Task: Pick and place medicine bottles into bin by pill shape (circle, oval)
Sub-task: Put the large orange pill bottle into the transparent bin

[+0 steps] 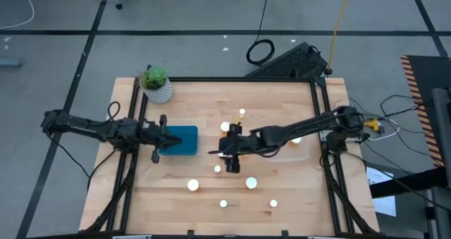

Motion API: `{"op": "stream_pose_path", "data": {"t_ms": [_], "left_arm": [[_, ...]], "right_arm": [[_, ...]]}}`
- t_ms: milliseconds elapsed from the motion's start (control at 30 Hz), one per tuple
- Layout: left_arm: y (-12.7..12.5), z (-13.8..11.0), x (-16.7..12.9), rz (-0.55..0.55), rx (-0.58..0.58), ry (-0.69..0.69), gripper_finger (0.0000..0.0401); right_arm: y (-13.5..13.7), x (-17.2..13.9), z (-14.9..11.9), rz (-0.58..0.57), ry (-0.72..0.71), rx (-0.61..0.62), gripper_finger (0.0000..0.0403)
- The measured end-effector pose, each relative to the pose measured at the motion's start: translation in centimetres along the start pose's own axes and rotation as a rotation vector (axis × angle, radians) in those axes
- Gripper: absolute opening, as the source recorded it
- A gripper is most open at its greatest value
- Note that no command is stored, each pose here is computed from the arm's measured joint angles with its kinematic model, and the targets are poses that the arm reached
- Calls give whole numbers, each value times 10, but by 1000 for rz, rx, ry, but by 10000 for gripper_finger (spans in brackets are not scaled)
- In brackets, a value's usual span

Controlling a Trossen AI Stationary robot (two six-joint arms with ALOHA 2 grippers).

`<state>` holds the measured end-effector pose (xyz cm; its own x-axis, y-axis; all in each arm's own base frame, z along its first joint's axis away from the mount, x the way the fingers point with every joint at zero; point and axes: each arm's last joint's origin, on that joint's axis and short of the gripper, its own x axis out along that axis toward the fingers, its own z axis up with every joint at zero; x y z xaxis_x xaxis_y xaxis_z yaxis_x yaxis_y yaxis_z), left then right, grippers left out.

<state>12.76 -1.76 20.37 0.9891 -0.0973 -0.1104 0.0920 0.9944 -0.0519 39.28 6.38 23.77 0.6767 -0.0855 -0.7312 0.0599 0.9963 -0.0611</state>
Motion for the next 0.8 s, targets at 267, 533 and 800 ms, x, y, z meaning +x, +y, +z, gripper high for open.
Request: {"op": "stream_pose_path", "data": {"t_ms": [267,533,800], "left_arm": [[0,0,1,4,2,3,42],[0,0,0,5,3,3,42],[0,0,0,5,27,3,42]], "right_arm": [[-15,21,-6,65,79,31,279],[-27,44,-15,85,134,33,336],[-28,49,-18,104,152,26,323]]}}
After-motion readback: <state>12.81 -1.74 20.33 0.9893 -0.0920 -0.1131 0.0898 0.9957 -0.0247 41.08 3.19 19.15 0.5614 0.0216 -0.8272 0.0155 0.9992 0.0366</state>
